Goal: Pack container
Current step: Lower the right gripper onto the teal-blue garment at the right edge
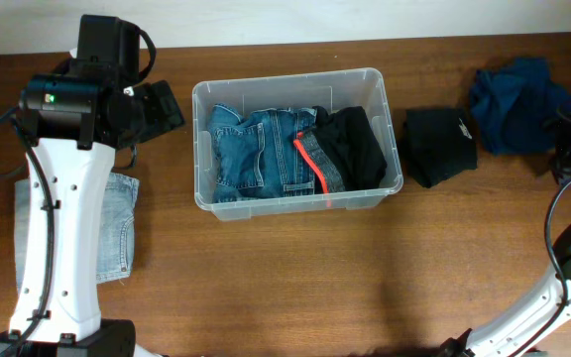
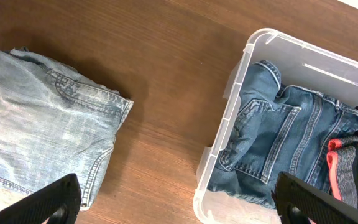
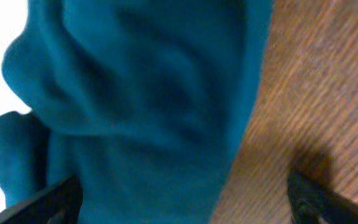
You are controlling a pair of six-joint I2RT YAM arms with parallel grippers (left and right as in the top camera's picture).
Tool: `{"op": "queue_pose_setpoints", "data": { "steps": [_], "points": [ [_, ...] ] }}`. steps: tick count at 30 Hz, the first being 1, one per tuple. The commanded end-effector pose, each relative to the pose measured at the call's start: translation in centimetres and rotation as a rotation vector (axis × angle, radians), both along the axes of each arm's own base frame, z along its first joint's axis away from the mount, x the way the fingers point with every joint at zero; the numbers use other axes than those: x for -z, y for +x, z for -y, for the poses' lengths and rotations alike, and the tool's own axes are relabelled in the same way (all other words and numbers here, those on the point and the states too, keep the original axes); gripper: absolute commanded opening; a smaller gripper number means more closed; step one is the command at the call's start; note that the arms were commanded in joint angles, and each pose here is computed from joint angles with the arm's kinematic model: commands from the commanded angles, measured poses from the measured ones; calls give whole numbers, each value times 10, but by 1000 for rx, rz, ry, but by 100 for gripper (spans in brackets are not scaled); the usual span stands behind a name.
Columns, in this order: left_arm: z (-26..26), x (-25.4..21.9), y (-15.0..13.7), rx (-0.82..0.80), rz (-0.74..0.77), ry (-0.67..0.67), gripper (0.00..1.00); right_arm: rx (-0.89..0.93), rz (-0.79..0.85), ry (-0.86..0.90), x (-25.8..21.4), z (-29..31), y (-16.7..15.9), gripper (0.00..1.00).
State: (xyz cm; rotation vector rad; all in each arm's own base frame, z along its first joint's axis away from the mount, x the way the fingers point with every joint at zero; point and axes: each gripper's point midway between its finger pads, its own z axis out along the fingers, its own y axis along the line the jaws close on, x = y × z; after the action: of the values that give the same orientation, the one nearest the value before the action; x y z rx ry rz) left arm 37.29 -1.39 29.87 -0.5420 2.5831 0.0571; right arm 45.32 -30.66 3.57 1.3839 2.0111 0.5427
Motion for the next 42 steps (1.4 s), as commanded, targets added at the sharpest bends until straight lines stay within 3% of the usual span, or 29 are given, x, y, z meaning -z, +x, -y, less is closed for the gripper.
{"op": "queue_pose_setpoints", "data": {
  "steps": [1,6,17,19,24,27,29,30,42],
  "points": [
    [-2,2,1,4,-7,5,99,54,-34,69,29,-8,-11,98],
    [-2,2,1,4,-7,6,99,31,32,44,30,-9,-3,98],
    [-2,2,1,4,-7,6,99,14,30,184,74,-35,6,98],
    [-2,2,1,4,-7,6,99,11,30,188,75,-36,5,93],
    [-2,2,1,4,-7,6,100,-5,36,187,74,-37,6,68],
    [-2,2,1,4,-7,6,99,-39,42,165,74,-39,6,45],
    [-2,2,1,4,-7,6,99,-54,53,180,72,-42,7,14],
    [-2,2,1,4,-7,6,99,-61,60,187,71,-43,7,4],
    [-2,2,1,4,-7,6,99,-147,238,231,8,-39,10,4]
  ]
}}
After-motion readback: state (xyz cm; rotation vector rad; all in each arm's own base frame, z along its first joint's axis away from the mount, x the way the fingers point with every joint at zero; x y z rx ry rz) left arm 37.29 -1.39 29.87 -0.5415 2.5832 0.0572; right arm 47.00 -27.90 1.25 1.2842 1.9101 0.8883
